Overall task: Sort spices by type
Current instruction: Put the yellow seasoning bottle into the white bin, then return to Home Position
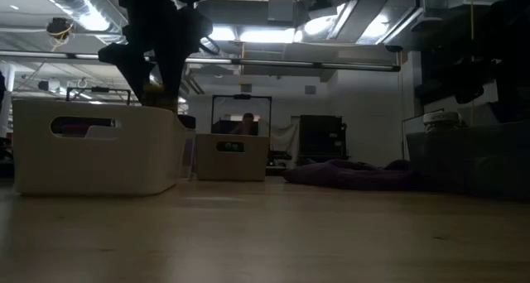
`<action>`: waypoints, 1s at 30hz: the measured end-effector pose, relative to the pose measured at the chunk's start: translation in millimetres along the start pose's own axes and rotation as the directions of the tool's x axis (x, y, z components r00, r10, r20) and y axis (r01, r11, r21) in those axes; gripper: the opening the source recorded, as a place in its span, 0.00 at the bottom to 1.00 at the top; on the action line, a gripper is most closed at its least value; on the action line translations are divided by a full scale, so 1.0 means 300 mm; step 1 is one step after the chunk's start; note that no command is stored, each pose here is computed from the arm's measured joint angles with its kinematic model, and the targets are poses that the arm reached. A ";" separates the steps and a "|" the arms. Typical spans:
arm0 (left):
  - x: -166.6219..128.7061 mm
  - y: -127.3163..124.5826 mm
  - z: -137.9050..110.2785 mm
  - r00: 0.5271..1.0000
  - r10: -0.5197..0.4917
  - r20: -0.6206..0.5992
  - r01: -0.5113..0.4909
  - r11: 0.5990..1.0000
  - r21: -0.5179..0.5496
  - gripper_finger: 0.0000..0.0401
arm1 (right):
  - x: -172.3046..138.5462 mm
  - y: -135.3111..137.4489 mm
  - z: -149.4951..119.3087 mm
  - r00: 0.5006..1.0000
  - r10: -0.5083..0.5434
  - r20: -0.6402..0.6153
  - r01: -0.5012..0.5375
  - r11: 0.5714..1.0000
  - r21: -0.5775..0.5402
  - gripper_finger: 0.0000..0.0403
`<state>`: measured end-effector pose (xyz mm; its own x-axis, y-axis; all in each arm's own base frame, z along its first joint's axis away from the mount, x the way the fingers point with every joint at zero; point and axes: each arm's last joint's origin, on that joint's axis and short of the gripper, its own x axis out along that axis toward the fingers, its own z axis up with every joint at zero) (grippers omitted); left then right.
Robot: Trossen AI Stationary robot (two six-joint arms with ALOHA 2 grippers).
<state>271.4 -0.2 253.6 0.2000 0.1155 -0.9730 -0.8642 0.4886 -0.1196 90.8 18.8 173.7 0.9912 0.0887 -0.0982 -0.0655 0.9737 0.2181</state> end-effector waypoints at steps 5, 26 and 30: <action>0.000 0.001 0.000 1.000 0.002 0.000 -0.002 1.000 0.007 0.69 | 0.000 0.000 0.000 1.000 0.000 0.000 0.000 1.000 0.000 0.71; -0.098 0.010 -0.055 0.992 -0.080 0.100 0.067 0.989 0.133 0.71 | 0.000 0.000 0.000 1.000 0.000 0.000 0.000 1.000 0.000 0.71; -0.142 0.011 -0.076 0.971 -0.117 0.208 0.075 0.978 0.196 0.71 | 0.000 0.000 0.000 1.000 0.000 0.000 0.000 1.000 0.000 0.71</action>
<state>249.6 -23.3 290.3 0.3910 0.2349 -0.8899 -0.7393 0.6561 -0.1516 90.8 18.7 173.7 0.9912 0.0887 -0.0982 -0.0655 0.9737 0.2182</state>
